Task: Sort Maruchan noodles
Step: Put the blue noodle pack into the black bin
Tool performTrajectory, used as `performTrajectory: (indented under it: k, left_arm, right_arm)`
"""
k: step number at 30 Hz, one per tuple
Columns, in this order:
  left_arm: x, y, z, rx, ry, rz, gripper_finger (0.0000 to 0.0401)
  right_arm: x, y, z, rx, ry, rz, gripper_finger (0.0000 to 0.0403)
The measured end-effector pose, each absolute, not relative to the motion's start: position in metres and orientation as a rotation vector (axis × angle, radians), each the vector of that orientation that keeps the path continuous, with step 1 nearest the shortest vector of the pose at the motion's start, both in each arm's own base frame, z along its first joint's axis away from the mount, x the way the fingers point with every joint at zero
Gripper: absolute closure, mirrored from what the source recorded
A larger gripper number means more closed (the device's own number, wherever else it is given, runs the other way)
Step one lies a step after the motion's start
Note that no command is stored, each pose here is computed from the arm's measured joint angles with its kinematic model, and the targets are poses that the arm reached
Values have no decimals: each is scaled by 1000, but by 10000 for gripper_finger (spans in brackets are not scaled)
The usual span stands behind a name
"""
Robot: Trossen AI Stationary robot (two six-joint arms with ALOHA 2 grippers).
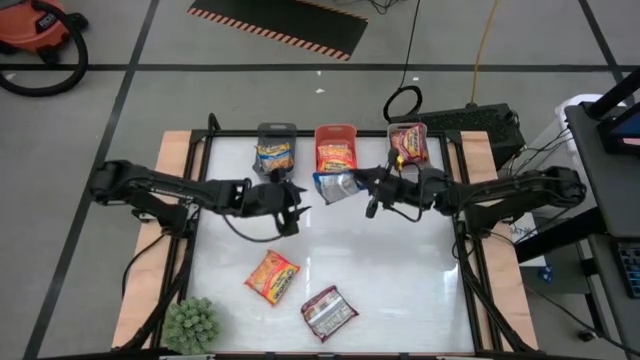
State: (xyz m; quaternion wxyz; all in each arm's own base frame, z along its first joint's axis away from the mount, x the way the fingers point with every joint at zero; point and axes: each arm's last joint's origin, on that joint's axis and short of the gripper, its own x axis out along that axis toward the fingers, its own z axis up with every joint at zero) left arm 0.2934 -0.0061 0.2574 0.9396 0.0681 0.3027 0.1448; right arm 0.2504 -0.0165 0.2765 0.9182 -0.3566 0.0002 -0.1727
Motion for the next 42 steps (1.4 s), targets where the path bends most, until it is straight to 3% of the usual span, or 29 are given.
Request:
performTrajectory:
  k: [13, 22, 26, 32, 42]
  left_arm:
    - [311, 8, 276, 154, 359, 314, 165]
    - [308, 26, 270, 107, 419, 376, 73]
    - [309, 17, 270, 100, 413, 198, 44]
    - [310, 3, 271, 140, 404, 75, 38]
    - [319, 11, 278, -30, 270, 170, 38]
  right_arm:
    - [249, -33, 278, -710, -14, -371, 403]
    - [252, -32, 274, -629, -18, -336, 403]
    - [255, -32, 270, -629, -8, -330, 403]
    - [255, -32, 270, -633, -5, -333, 403]
    - [255, -31, 275, -632, -66, -313, 403]
